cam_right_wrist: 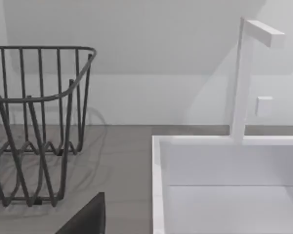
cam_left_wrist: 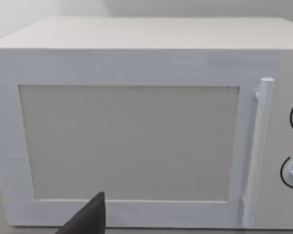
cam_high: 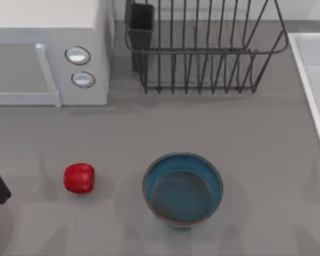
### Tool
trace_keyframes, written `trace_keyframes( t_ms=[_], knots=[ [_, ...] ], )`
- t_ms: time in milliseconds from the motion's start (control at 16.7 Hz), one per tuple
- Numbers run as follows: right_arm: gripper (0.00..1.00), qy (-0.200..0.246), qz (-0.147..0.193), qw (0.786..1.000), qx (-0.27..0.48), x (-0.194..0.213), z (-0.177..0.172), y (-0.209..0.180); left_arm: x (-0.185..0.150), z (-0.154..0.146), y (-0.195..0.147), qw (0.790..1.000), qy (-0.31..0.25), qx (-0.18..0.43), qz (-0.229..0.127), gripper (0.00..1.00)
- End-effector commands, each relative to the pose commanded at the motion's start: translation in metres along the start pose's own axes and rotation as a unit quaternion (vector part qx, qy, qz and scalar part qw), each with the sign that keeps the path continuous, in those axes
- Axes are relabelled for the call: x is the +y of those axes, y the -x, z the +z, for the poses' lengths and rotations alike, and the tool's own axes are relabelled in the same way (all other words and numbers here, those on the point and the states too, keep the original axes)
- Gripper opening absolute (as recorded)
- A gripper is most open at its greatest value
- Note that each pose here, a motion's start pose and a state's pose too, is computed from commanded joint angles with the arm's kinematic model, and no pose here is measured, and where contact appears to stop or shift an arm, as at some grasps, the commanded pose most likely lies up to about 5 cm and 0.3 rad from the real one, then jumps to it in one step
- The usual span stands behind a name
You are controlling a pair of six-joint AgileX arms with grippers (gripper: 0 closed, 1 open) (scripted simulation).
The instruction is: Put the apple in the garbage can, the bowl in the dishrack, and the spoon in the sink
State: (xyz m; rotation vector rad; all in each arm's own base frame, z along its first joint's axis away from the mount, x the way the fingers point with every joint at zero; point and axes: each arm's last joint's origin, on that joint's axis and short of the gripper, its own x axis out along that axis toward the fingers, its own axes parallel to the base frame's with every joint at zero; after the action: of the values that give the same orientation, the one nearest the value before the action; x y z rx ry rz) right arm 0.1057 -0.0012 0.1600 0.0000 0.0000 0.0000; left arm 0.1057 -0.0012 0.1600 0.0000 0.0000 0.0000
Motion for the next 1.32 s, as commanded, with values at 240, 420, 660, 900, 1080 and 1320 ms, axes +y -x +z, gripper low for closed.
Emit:
trace_keyframes(
  t_ms=[240, 420, 660, 900, 1080, 1320],
  knots=[
    [1.00, 0.000, 0.000, 1.000, 0.000, 0.000, 0.000, 0.000, -0.002, 0.006, 0.000, 1.000, 0.008, 0.010, -0.013, 1.00],
    [1.00, 0.000, 0.000, 1.000, 0.000, 0.000, 0.000, 0.000, -0.008, 0.028, -0.002, 0.997, 0.029, 0.056, -0.042, 1.00],
    [1.00, 0.000, 0.000, 1.000, 0.000, 0.000, 0.000, 0.000, -0.017, 0.063, -0.024, 0.981, 0.047, 0.180, -0.062, 1.00],
    [1.00, 0.000, 0.000, 1.000, 0.000, 0.000, 0.000, 0.000, -0.027, 0.073, -0.059, 0.945, 0.058, 0.318, -0.050, 1.00],
    [1.00, 0.000, 0.000, 1.000, 0.000, 0.000, 0.000, 0.000, -0.038, 0.076, -0.084, 0.909, 0.063, 0.409, -0.039, 1.00],
    [1.00, 0.000, 0.000, 1.000, 0.000, 0.000, 0.000, 0.000, -0.060, 0.062, -0.118, 0.840, 0.053, 0.539, -0.034, 1.00]
  ],
)
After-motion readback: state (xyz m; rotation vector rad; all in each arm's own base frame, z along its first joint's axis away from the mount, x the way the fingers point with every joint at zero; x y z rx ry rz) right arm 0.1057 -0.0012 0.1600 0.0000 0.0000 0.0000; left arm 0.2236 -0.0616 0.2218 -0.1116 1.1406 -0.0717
